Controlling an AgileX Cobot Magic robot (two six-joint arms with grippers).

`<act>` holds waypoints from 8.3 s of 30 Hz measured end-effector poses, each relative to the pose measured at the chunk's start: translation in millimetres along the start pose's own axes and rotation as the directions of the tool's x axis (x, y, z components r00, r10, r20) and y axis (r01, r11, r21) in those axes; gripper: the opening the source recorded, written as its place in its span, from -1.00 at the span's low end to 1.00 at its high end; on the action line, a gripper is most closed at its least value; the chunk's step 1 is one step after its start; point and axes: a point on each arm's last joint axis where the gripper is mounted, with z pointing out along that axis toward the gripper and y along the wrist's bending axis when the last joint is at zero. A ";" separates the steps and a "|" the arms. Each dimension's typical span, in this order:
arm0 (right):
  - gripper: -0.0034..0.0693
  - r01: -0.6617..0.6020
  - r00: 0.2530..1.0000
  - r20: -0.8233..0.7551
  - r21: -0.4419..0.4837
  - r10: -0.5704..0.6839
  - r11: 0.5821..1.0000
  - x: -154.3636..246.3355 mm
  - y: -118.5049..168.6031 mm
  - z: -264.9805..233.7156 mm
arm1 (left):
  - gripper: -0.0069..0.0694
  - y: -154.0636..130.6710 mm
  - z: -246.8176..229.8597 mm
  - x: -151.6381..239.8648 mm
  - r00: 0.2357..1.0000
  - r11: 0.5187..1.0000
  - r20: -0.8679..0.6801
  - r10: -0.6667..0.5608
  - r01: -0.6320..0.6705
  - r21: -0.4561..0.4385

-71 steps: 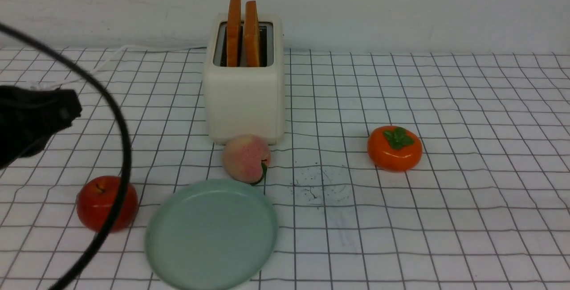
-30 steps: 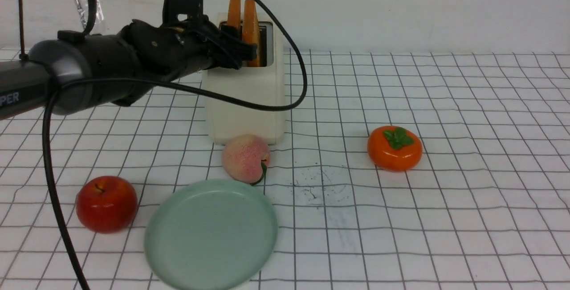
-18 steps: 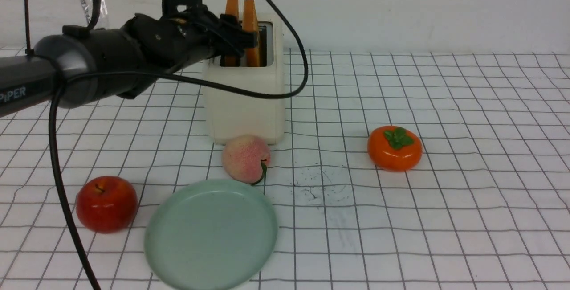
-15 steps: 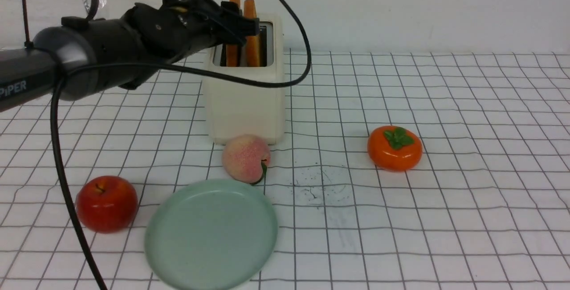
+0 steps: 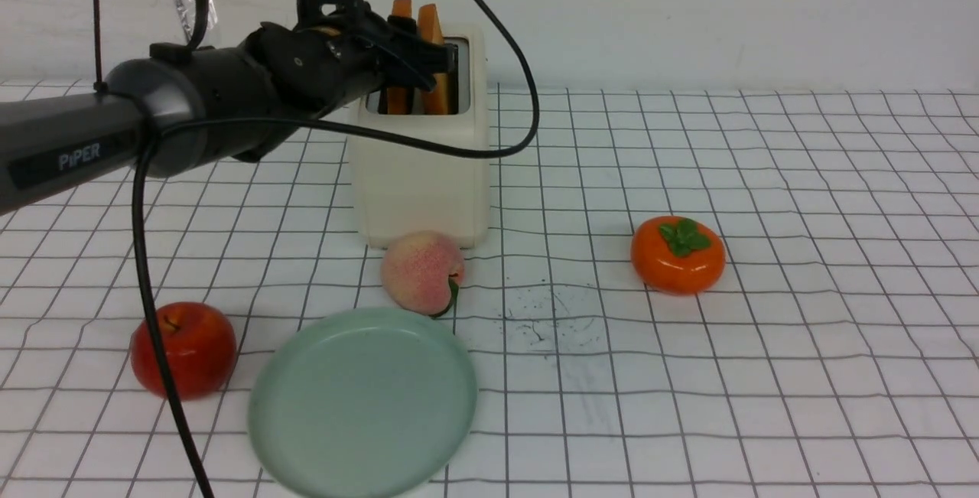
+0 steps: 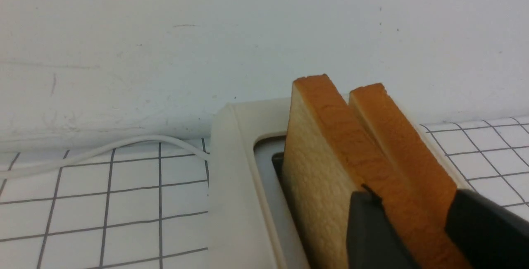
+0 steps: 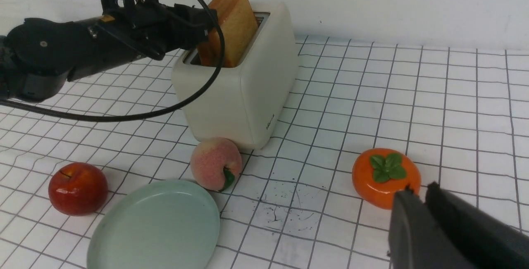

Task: Take toasted bread from bread machine on white checkered table place on plate.
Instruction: 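Reach for a toast slice standing in the toaster with the left gripper, then place the slice of bread on the plate with the left gripper, then grasp the toast slice in the toaster and pull it up out of the slot with the right gripper, then place the held slice of bread on top of the slice on the plate with the right gripper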

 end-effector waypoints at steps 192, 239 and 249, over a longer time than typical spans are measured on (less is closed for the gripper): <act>-0.59 0.287 0.938 0.241 -0.131 -0.251 0.949 -88.9 112.0 328.1 | -0.85 35.5 -416.7 32.4 0.987 0.975 0.159 -0.002 -0.033 0.218; 0.18 -0.473 0.724 -0.684 -0.395 0.093 0.787 129.0 60.0 343.6 | -0.85 34.2 -413.8 41.5 0.995 0.970 0.102 0.003 -0.028 0.240; 0.26 -0.222 0.781 -0.623 -0.353 -0.050 0.909 70.3 44.8 290.9 | -0.85 34.4 -413.8 41.2 0.994 0.971 0.105 0.004 -0.029 0.237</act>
